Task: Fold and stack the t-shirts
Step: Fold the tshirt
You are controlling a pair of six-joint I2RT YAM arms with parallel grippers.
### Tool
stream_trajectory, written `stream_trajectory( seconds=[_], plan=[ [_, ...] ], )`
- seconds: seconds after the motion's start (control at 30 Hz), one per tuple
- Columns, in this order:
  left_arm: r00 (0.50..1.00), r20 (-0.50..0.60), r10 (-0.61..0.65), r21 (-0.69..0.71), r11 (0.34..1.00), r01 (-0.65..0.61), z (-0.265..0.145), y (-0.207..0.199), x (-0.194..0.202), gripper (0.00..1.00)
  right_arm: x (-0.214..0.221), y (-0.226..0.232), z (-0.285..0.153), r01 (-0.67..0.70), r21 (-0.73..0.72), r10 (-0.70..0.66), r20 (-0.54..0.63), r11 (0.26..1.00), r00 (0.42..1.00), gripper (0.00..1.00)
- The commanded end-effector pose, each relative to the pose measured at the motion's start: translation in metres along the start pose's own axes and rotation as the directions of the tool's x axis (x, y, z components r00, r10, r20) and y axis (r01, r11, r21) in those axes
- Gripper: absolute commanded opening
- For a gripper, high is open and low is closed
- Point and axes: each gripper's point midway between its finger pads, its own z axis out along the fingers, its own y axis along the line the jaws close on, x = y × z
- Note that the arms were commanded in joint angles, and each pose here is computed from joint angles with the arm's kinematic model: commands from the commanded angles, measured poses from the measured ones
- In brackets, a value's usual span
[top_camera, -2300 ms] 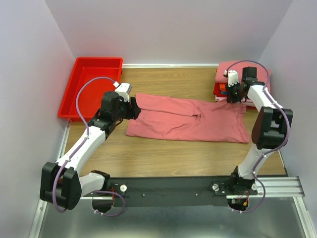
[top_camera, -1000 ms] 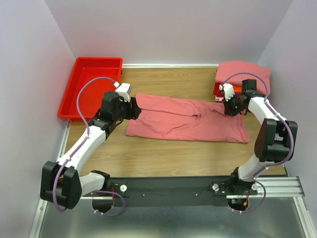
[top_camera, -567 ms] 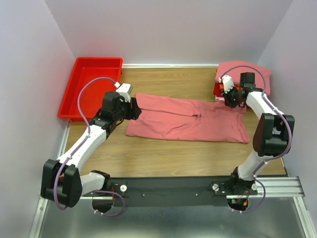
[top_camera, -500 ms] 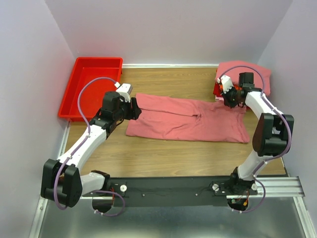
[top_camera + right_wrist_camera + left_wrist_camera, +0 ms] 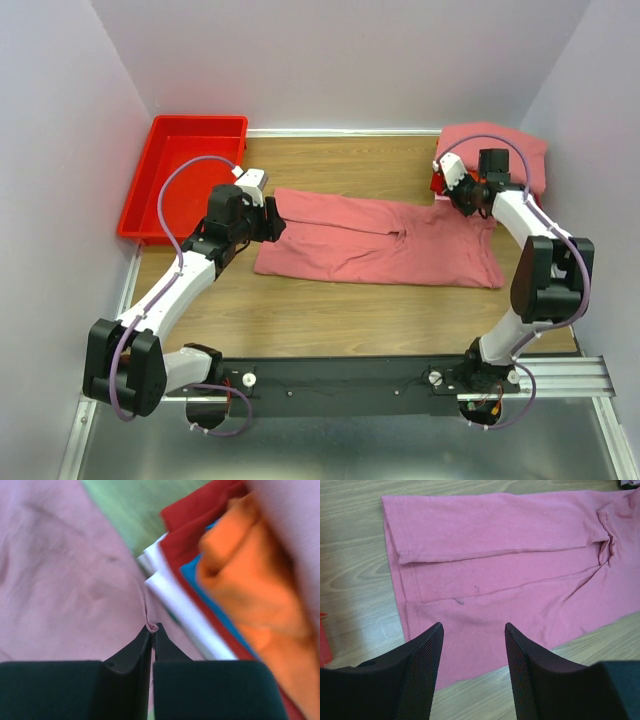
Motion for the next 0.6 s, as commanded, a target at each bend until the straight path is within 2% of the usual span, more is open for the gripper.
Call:
stream_trajectory(
  seconds=[0.0,0.3,0.57],
  plan=[
    [1.000,-0.004,0.021,0.027,0.999,-0.020,0.002,-0.005,0.001,0.60,-0.001,0.012,-0.013,0.084,-0.013,-0.084,0.038,0.996,0.996,0.11],
    [1.000,-0.013,0.020,0.036,0.999,-0.020,0.003,-0.006,0.004,0.60,0.014,0.053,-0.034,0.221,-0.085,-0.214,0.085,0.972,0.973,0.11],
    [1.000,-0.015,0.019,0.036,0.999,-0.018,0.004,-0.006,0.004,0.60,0.022,0.071,-0.029,0.221,-0.138,-0.212,0.076,0.965,0.974,0.11]
  ],
)
